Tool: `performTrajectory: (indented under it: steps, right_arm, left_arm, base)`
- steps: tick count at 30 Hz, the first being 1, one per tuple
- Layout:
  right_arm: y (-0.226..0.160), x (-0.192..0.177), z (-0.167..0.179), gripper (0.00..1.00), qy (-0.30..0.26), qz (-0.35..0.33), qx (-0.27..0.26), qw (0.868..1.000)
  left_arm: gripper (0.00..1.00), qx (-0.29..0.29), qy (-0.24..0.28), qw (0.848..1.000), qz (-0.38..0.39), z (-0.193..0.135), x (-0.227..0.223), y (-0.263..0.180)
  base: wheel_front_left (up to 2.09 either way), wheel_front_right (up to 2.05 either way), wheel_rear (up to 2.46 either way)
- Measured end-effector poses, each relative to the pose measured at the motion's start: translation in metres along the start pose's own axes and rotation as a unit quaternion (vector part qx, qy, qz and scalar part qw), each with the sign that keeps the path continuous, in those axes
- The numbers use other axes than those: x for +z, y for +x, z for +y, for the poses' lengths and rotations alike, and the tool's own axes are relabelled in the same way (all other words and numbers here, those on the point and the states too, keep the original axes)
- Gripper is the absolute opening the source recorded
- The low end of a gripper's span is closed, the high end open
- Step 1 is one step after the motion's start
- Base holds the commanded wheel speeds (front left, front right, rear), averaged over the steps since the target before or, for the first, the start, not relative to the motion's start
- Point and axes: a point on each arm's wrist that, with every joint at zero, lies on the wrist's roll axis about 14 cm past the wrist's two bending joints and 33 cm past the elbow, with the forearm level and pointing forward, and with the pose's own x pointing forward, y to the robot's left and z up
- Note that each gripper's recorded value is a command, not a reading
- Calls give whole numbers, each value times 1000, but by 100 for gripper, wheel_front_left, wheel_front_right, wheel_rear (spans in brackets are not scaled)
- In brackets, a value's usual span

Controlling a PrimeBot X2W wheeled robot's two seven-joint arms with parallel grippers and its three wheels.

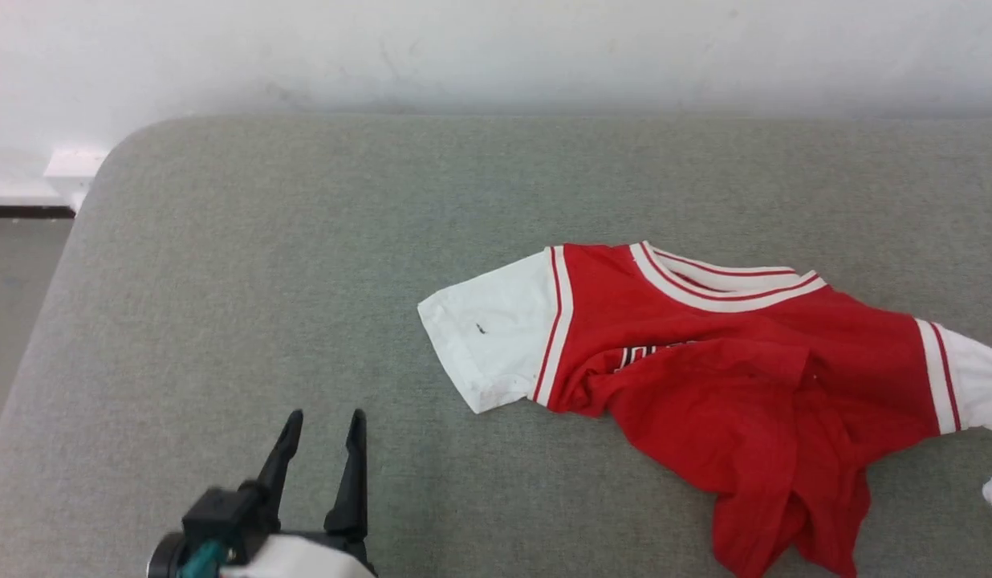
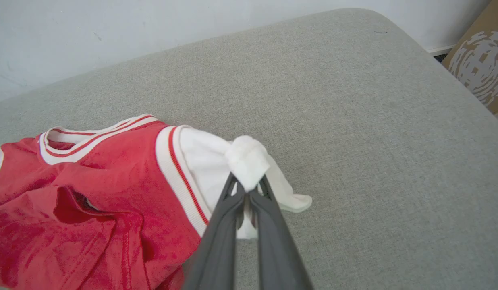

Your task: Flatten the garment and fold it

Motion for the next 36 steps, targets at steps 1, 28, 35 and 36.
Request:
performTrajectory:
  steps: [1,28,35,36]
  right_arm:
    - [-2,-1,-1,0,3,-2,0,1000]
    - [35,-14,31,0,6,13,33,999]
    - [36,-19,20,0,6,19,18,1000]
    - [36,-19,19,0,6,20,16,1000]
  left_arm:
    - [100,-12,6,1000,6,-3,0,3]
    - [100,-138,183,914,334,-44,-87,129]
    - [100,-146,161,906,364,-55,-101,141]
    - [50,-149,164,903,368,-56,-102,142]
  base:
    - [0,0,0]
    - [0,0,0]
    - [0,0,0]
    - [0,0,0]
